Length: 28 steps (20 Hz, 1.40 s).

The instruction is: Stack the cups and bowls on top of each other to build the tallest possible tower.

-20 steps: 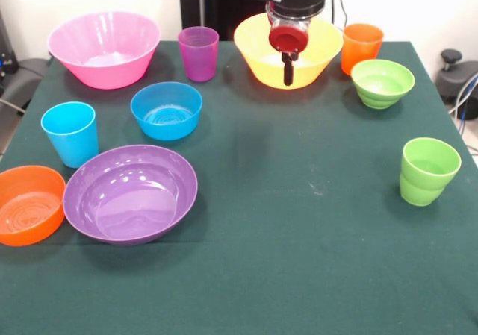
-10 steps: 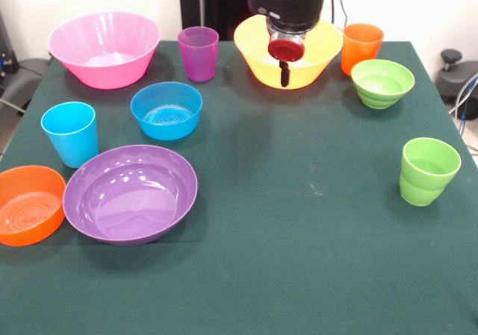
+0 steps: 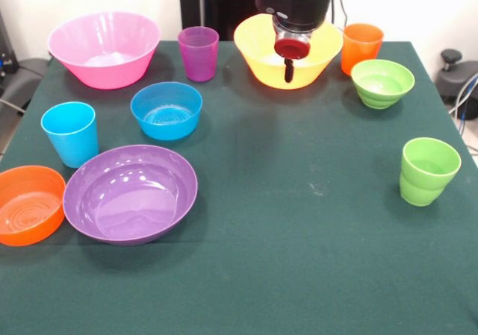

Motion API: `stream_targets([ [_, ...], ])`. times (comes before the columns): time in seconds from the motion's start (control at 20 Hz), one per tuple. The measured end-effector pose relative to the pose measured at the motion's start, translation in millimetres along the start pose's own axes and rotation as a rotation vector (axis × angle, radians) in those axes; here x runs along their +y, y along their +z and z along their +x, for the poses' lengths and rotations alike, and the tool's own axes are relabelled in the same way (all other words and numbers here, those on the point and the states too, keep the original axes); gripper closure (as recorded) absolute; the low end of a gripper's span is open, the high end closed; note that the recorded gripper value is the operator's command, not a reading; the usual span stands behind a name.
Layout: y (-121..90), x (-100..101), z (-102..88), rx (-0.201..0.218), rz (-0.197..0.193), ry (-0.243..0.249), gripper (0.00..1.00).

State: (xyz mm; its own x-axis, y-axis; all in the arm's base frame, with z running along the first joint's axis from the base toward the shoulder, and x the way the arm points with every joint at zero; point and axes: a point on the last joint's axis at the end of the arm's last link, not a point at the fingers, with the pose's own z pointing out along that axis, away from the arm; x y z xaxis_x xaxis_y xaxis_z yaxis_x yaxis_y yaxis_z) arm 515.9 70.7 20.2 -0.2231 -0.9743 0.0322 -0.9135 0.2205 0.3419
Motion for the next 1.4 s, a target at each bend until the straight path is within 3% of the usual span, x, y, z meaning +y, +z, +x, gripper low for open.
stream_targets([
  [0.35,8,6,-2.8,0.017,-0.015,-0.006,0.0],
  [0.7,30,17,-2.1,0.039,-0.053,-0.016,0.0],
  [0.95,48,24,8.4,0.08,-0.061,-0.041,0.0],
  [1.4,59,28,19.2,0.099,-0.078,-0.036,0.0],
])
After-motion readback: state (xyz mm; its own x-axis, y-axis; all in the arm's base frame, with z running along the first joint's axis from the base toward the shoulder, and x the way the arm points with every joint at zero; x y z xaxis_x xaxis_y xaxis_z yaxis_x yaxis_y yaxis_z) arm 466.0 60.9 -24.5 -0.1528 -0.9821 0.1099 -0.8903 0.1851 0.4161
